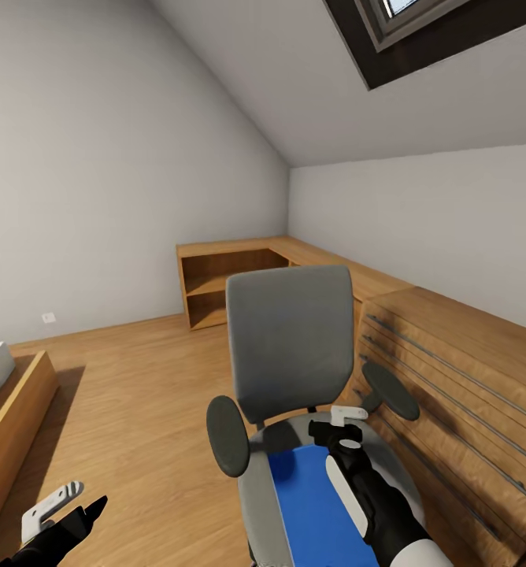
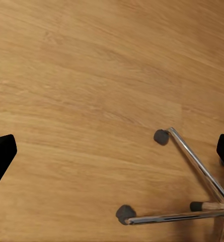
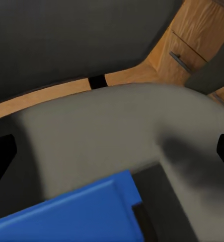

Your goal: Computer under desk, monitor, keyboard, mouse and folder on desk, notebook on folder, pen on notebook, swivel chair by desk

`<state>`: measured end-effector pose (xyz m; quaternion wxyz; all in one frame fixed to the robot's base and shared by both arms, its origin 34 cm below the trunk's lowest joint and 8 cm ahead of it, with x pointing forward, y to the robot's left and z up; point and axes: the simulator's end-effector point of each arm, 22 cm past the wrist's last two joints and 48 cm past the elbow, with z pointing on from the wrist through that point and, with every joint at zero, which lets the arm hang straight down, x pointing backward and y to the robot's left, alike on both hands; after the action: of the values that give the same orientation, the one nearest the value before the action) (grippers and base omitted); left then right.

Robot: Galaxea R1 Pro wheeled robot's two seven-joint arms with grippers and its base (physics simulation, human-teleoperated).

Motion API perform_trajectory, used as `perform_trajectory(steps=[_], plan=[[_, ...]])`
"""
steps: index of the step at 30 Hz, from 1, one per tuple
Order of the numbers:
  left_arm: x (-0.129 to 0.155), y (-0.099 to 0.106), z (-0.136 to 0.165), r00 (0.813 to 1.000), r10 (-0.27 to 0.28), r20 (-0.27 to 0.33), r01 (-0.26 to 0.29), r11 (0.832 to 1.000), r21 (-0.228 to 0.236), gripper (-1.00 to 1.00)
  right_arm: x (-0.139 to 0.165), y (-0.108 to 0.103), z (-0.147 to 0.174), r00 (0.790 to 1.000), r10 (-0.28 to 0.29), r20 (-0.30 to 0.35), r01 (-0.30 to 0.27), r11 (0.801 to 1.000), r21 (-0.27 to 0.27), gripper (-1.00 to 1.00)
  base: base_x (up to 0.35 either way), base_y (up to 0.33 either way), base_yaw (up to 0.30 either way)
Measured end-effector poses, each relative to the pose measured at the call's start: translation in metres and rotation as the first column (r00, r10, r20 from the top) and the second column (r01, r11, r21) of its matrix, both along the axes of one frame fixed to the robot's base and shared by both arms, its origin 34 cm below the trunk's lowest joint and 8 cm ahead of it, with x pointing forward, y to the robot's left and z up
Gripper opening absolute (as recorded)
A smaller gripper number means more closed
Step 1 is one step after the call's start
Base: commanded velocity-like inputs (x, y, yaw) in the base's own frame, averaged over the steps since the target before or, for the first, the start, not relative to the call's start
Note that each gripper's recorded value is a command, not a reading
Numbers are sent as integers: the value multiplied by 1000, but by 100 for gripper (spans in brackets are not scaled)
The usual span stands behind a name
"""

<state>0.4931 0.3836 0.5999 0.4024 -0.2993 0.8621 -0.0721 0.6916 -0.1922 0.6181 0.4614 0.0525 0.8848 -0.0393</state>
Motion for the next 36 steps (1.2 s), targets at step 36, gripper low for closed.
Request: perform_trajectory(steps=[36], plan=[[-10,0,-51,1000,1,1,-1,1000,0,100,-10,0,-51,1000,2,1,-2,1000,-4,100,0,0,0]])
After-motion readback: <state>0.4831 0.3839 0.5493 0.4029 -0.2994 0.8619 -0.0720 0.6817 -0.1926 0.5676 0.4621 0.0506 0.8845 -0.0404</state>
